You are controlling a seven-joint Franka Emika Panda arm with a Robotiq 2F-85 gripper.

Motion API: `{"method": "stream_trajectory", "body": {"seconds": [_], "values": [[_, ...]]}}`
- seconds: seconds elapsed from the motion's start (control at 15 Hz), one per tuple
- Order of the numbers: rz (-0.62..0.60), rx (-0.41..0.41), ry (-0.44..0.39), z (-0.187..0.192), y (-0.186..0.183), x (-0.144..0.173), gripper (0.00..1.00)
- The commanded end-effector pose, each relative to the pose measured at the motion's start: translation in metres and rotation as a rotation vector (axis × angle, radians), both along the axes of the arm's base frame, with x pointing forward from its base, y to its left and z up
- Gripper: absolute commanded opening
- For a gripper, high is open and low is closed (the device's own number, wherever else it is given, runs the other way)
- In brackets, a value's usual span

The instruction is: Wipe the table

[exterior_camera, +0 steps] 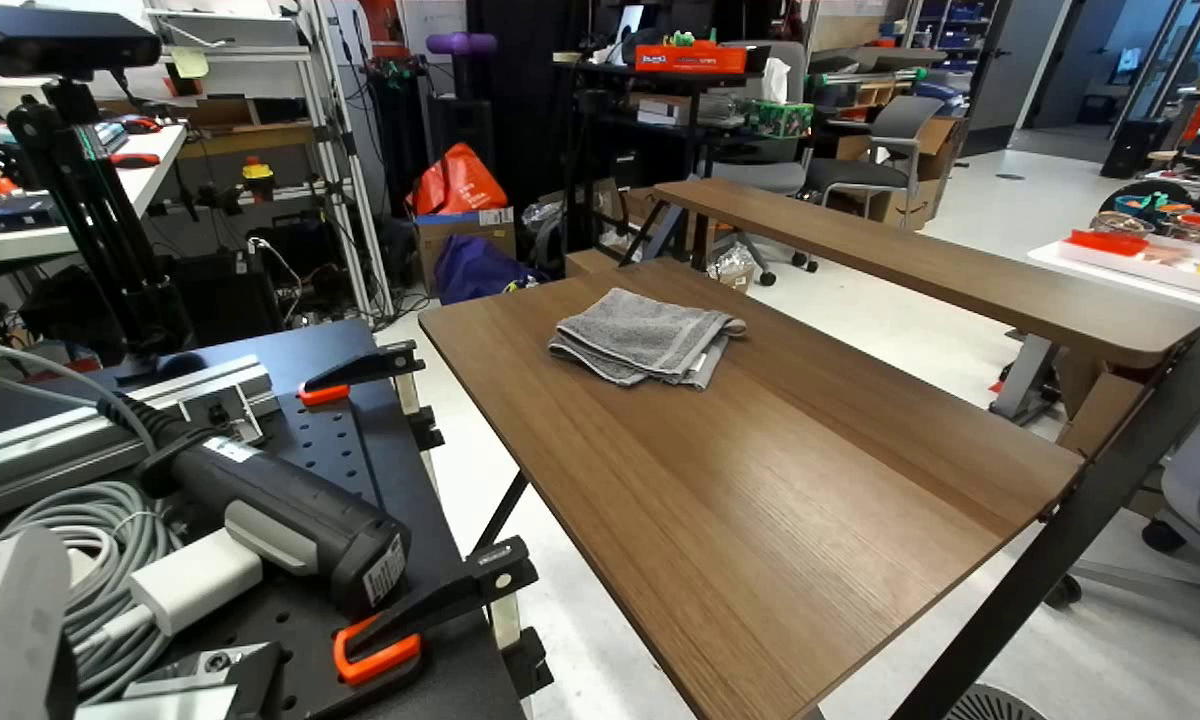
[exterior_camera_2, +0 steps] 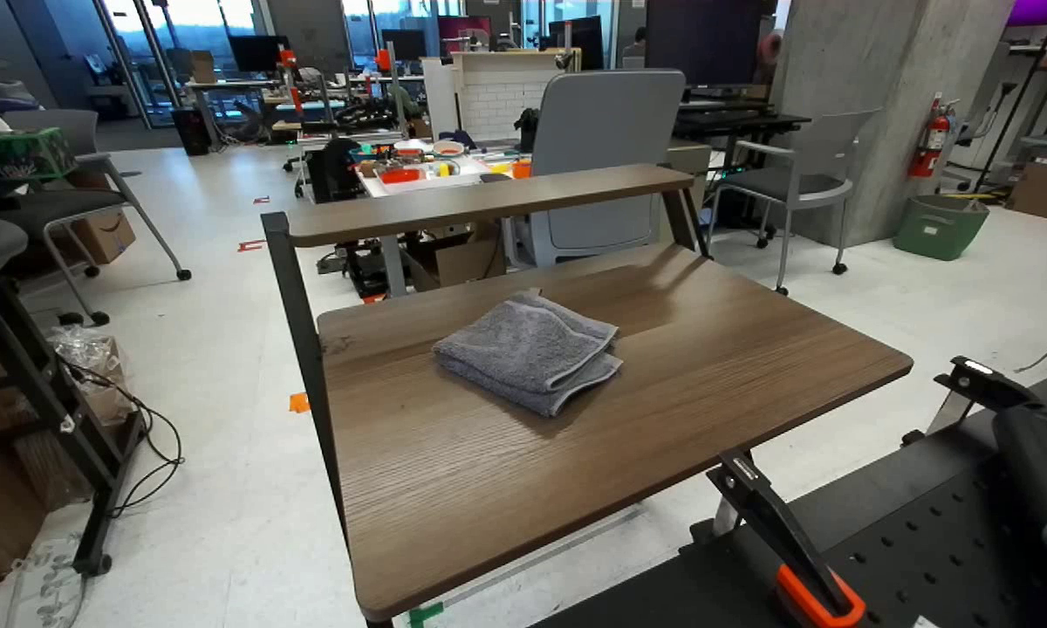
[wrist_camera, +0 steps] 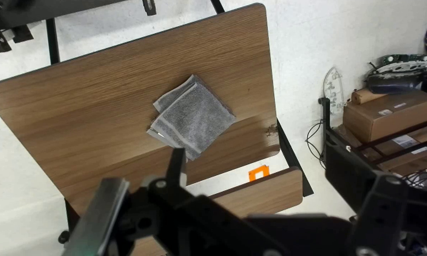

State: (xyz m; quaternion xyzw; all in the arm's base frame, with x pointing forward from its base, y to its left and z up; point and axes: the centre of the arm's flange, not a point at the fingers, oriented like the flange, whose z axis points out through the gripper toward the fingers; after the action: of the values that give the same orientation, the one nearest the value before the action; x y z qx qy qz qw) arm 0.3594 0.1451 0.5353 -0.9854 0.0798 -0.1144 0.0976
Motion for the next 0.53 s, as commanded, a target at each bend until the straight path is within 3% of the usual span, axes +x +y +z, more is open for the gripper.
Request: {"method": "stream_trajectory", "body": {"seconds": [0.0, 0.2, 0.47], "values": [[0.000, 0.000, 0.000, 0.000, 0.000, 0.000, 1.00], [-0.035, 0.027, -0.045, -0.005, -0.001, 0.016, 1.00], [-0.133, 0.078, -0.133, -0.020, -0.005, 0.060, 1.00]]}}
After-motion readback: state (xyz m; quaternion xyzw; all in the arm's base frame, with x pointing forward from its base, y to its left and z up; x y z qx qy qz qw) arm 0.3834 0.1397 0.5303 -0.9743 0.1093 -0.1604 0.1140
